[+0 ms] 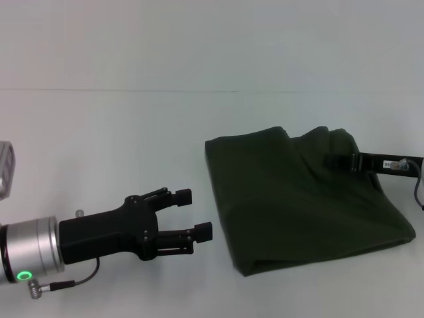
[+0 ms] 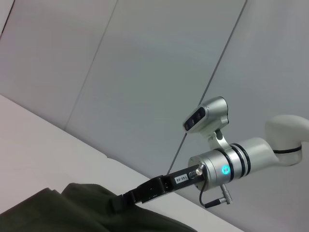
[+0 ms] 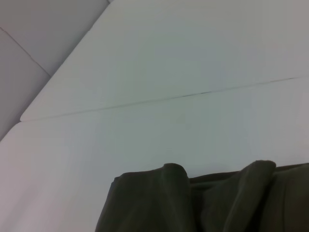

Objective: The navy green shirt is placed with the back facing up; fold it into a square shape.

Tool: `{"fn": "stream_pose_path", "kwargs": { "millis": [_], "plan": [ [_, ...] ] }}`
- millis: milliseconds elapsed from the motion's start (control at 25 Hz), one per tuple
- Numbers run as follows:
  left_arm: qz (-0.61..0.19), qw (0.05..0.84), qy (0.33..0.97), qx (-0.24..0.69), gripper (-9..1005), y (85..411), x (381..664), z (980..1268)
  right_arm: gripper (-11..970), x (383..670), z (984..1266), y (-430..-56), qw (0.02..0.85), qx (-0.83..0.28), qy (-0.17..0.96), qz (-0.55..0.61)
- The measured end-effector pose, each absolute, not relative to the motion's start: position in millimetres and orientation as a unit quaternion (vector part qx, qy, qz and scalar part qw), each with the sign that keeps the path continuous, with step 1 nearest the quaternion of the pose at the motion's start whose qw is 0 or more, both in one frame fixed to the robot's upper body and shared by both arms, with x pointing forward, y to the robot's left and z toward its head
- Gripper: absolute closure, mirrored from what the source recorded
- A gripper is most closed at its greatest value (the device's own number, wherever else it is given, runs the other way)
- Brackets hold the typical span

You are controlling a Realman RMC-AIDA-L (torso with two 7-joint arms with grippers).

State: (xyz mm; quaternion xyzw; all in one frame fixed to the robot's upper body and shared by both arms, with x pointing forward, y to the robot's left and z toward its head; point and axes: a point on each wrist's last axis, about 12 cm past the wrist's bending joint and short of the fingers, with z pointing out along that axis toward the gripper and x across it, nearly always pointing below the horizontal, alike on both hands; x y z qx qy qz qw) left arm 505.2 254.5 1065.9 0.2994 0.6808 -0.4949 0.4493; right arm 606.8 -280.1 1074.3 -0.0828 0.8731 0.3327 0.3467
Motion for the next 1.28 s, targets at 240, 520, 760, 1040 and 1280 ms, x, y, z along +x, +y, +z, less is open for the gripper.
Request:
{"fn": "stream_pose_path", "kwargs": {
  "millis": [240, 520, 760, 1040, 1280],
  "plan": [
    [-0.495, 0.449, 0.681, 0.299, 47, 255, 505, 1066, 919, 607, 1075, -280, 0.345, -0.082, 0.874, 0.332],
    [-0.495, 0.449, 0.681, 0.299, 46, 255, 505, 1066, 937, 606, 1077, -287, 0.355, -0.067, 0.870, 0.336],
    [-0.495, 0.449, 0.680, 0.299, 46, 255, 505, 1066, 936, 598, 1080, -303, 0.381, -0.029, 0.856, 0.349],
    [-0.495, 0.449, 0.680, 0.301, 46, 255, 505, 1067, 936, 589, 1075, -322, 0.395, 0.013, 0.850, 0.348],
    [-0.496, 0.449, 0.679, 0.303, 47, 255, 506, 1067, 937, 590, 1071, -321, 0.397, 0.020, 0.853, 0.340]
  ]
}}
